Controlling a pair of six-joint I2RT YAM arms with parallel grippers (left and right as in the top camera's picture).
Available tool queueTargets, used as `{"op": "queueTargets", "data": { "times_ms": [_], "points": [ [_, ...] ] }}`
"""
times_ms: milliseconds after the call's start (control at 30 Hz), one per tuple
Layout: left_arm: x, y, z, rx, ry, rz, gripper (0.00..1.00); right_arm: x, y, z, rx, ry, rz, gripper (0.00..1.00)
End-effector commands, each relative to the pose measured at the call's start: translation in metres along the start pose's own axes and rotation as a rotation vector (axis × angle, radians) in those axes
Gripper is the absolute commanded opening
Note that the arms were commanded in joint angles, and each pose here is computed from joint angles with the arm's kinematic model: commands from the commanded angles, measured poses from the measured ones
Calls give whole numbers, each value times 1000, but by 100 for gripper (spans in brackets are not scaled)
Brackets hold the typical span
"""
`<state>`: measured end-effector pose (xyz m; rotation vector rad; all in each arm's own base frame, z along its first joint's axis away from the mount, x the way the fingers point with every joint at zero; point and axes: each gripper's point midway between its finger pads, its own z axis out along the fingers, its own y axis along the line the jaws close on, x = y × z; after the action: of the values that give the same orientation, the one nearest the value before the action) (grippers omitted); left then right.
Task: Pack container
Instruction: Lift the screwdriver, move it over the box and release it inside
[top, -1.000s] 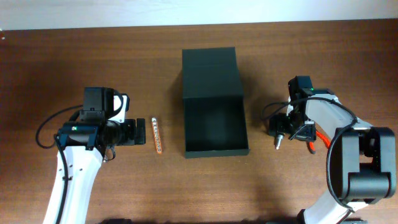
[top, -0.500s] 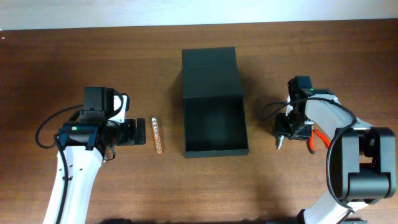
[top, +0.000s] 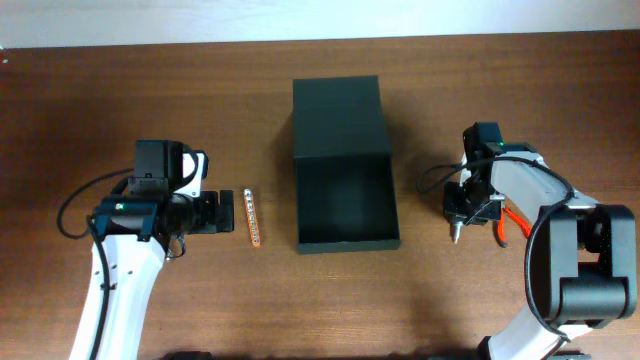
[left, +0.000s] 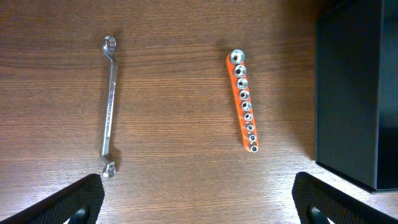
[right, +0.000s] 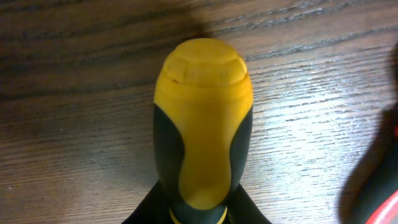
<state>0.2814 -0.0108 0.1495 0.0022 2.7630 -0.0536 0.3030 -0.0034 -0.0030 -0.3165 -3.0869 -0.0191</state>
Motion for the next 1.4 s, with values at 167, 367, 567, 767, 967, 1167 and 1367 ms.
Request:
{"op": "queueTargets", "data": {
  "times_ms": [167, 367, 567, 767, 967, 1167, 1367],
  "points": [
    [-6, -1, -4, 7, -18, -12, 99, 7, -7, 7, 28, 20, 8, 4],
    [-6, -1, -4, 7, -19, -12, 99, -5, -5, -14, 20, -26, 8, 4],
    [-7, 0, -4, 2, -25, -12, 99, -36, 22, -111, -5, -211, -180, 4],
    [-8, 14, -5, -55, -28, -33, 99, -2, 120, -181, -86, -309, -775, 4],
    [-7, 33, -6, -49, -31, -139, 99, 52, 208, -178, -84, -343, -1280, 4],
    [-7, 39, -7, -48, -33, -165, 99, 57, 237, -142, -93, -282, -1366, 4],
    [-8, 39, -7, -49, -37, -164, 99, 51, 245, -87, -89, -154, -1391, 4]
  ]
}}
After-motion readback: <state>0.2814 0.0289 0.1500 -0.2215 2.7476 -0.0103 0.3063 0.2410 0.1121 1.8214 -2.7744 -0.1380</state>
